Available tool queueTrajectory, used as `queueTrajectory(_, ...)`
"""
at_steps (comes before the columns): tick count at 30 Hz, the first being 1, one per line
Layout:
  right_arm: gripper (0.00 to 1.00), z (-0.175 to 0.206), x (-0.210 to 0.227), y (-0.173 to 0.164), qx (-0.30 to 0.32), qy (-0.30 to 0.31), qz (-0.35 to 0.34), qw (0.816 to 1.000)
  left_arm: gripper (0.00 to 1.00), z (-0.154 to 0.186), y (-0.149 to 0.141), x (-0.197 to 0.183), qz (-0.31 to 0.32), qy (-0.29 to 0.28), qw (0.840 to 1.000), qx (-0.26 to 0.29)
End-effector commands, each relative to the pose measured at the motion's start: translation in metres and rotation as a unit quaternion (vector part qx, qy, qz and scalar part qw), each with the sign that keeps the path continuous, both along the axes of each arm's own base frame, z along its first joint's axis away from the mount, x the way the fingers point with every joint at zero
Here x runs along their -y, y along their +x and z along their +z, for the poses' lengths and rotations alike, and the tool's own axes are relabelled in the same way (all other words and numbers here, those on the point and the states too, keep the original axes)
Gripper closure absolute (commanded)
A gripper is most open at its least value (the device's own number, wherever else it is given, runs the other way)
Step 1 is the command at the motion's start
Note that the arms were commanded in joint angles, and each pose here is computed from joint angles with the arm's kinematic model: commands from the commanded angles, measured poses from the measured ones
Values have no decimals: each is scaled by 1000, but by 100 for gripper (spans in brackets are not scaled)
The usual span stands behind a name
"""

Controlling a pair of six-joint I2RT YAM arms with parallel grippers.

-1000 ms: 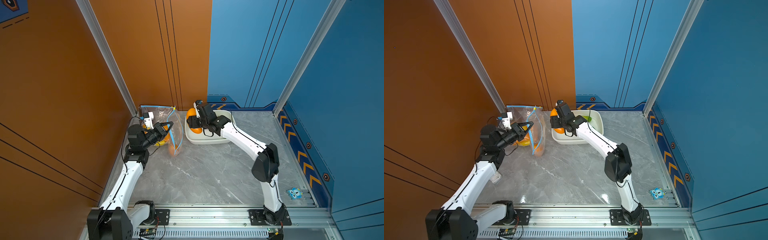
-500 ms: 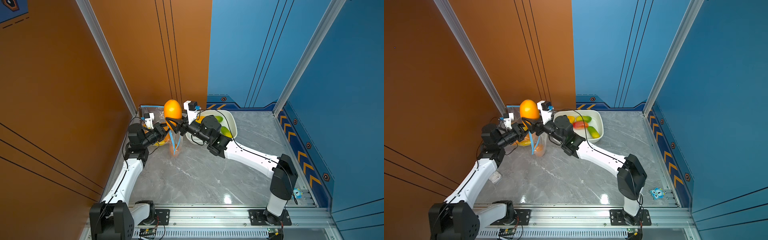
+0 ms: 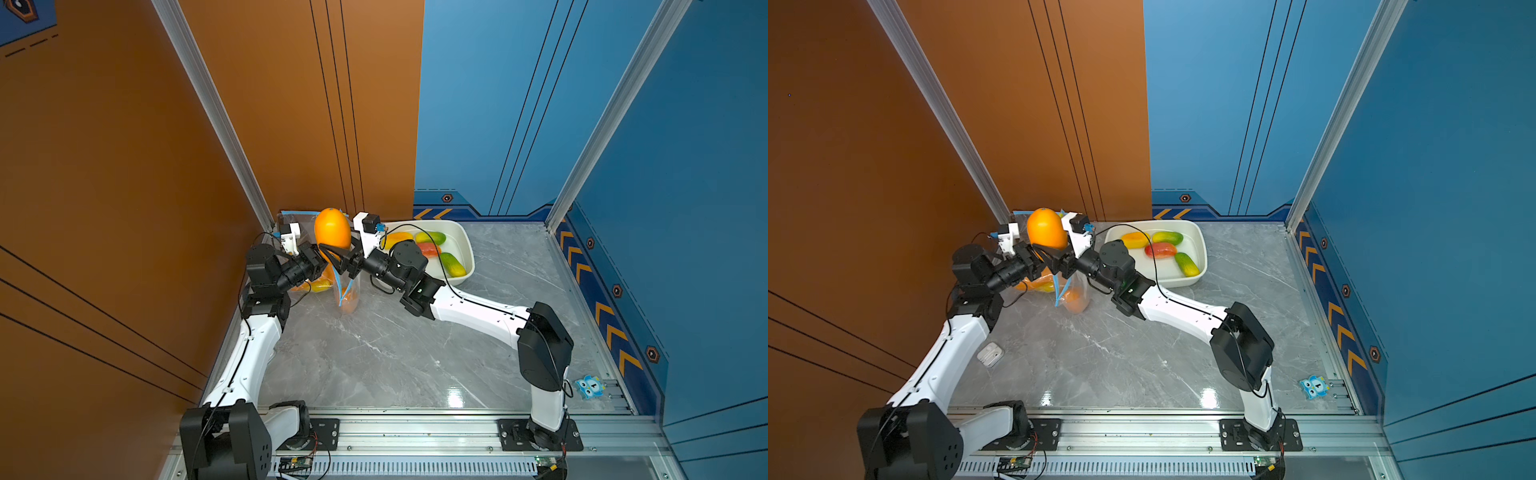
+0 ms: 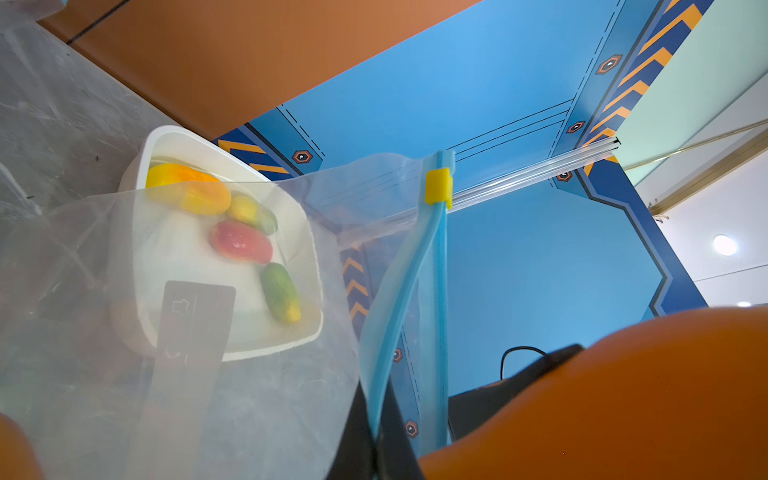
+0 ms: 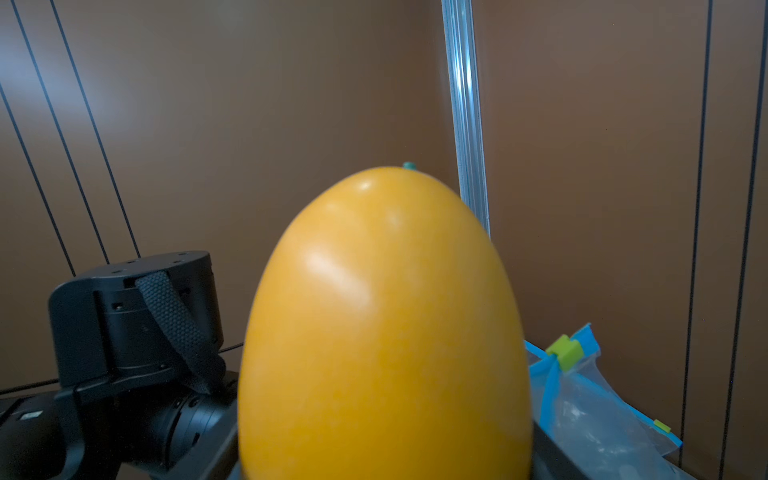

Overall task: Place the mango in a zip-top bag and seal the zipper
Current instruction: Place the mango in the zipper food storage bag, then open the zipper of the food storage bag.

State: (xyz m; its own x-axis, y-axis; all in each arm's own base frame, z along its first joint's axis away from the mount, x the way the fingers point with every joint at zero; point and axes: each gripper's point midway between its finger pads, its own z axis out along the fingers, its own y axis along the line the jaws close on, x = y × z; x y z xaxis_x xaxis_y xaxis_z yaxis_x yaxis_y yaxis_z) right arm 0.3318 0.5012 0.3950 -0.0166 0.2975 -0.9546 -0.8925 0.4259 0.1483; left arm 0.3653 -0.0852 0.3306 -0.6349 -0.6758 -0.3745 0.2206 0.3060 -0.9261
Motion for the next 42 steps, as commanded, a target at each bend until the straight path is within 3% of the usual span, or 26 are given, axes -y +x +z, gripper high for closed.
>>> queueTrajectory(1,50,-22,-3,7,16,-24,-14,999,100,21,-3,-3,-12,-6,1000,22)
queueTrajectory(9,34,-38,-2,21,5,-17,-13,1000,100,19,0,-20,3,-14,1000,12)
queueTrajectory(14,17,-45,-9,26,1,-41,-16,999,100,18,1,-35,15,-18,1000,7)
queueTrajectory(21,0,-39,-11,17,5,-89,3,996,100,17,2,-47,26,-18,999,7)
queueTrajectory(25,0,-28,-6,10,6,-101,5,995,100,17,3,-48,27,-17,999,7)
queueTrajectory(32,0,7,25,4,-55,-91,-10,994,100,23,3,-48,30,-19,999,11)
queueTrajectory(38,0,-23,55,14,-145,-183,-68,970,100,64,-21,-14,0,6,997,81)
queueTrajectory(42,1,-45,61,14,-209,-194,-48,957,100,59,-21,-9,9,16,996,88)
